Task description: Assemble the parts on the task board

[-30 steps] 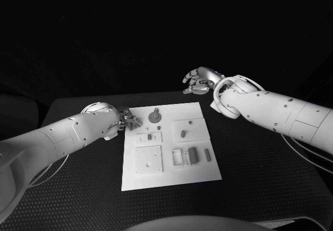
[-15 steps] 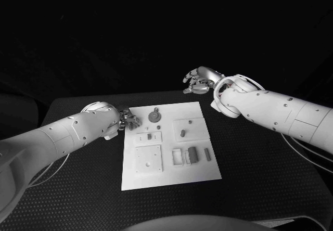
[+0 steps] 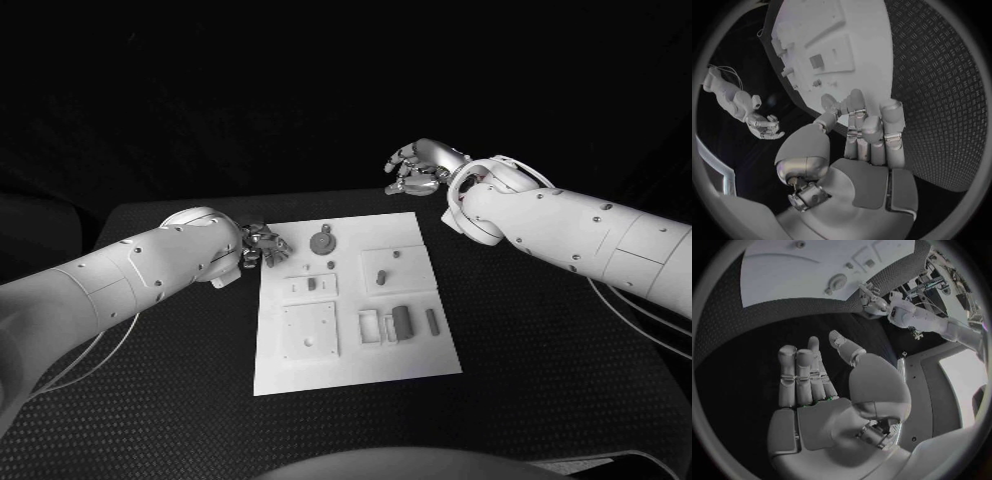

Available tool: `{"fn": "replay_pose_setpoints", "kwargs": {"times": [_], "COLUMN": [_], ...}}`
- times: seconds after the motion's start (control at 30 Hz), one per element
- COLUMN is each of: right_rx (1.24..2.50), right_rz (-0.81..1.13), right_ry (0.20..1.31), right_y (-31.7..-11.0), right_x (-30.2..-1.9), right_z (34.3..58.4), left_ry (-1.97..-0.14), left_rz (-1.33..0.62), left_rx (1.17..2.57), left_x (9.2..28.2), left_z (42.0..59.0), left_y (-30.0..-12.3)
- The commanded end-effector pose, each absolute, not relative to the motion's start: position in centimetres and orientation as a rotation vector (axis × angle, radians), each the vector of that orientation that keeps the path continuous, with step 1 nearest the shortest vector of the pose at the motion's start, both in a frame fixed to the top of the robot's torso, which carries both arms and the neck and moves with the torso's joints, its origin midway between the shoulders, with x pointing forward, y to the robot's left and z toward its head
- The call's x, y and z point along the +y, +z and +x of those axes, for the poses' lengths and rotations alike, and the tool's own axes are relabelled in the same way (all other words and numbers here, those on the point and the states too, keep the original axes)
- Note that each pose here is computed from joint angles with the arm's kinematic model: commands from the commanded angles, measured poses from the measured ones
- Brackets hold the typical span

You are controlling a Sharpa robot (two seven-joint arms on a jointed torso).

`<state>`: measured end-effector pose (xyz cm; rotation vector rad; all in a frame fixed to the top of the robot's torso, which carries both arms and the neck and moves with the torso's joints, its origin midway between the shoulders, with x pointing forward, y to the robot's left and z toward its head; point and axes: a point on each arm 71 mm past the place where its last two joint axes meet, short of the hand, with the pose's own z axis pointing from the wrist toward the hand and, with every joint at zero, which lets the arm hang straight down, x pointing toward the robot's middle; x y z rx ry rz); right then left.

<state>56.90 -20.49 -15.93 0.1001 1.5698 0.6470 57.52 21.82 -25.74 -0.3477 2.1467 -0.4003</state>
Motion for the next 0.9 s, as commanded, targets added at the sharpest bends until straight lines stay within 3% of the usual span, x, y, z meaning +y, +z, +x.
{"fn": "replay_pose_setpoints", "kwargs": {"times": [0.03, 0.53, 0.9], "right_rx": [1.578, 1.579, 1.579], "right_rz": [0.094, 0.104, 0.105], "right_ry": [0.637, 0.617, 0.616], "right_y": [-16.0, -16.1, -16.1], "right_x": [-20.8, -21.6, -21.7], "right_z": [57.0, 57.2, 57.2], "left_ry": [-0.441, -0.500, -0.468], "left_rz": [-0.378, -0.346, -0.287], "left_rx": [2.159, 2.184, 2.233], "left_x": [21.7, 20.8, 20.3], "left_z": [57.1, 54.8, 53.6], "left_y": [-25.2, -24.2, -25.8]}}
